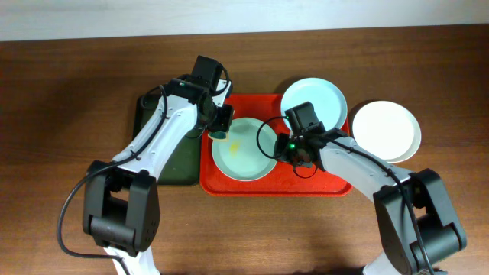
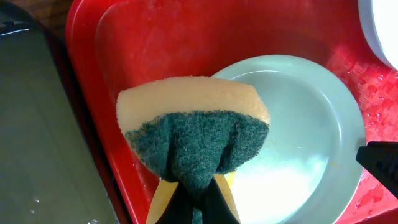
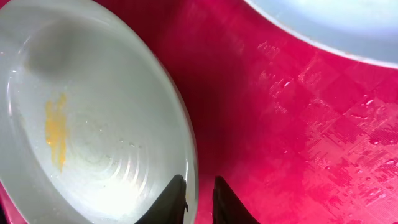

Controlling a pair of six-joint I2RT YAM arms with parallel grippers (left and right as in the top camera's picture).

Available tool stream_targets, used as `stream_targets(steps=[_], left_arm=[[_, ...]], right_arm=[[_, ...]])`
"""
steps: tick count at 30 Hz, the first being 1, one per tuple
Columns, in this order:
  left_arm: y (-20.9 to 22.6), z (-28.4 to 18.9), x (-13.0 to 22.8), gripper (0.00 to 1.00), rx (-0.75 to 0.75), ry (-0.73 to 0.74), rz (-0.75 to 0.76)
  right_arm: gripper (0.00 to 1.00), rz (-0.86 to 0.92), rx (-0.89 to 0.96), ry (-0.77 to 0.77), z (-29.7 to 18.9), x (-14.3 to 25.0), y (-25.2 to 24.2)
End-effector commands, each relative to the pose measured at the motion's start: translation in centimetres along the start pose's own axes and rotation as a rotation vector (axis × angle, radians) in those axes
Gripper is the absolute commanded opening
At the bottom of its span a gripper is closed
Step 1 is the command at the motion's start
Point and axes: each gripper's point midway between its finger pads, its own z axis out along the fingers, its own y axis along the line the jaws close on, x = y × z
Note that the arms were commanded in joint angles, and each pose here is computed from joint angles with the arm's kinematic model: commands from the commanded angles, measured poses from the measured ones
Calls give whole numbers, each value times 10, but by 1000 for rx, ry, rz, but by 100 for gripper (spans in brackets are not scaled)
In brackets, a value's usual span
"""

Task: Clean dirty plates on tray and stack at the side
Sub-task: 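Carry the sponge with left gripper from water tray over the blue plate, then scrub the light blue plate with the sponge while right gripper holds rim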

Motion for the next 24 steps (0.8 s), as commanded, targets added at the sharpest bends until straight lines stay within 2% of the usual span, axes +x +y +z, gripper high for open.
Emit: stream_targets(steps=[1, 6, 12, 16, 19, 24], left_arm=[[-5, 6, 4, 0, 18, 15, 4], [-5, 6, 4, 0, 18, 15, 4], [-5, 6, 4, 0, 19, 15, 4], [-4, 7, 8, 0, 16, 29, -28], [2, 21, 18, 0, -12, 70, -104], [-7, 48, 31, 0, -5, 135, -86]], right_arm=[[18, 4, 14, -9, 3, -2, -2], [17, -26, 4, -25, 7, 1, 5], [17, 35, 46, -20, 17, 5, -6], [10, 35, 21, 3, 17, 9, -2], [6, 34, 21, 3, 17, 9, -2], [5, 34, 20, 2, 17, 9, -2]])
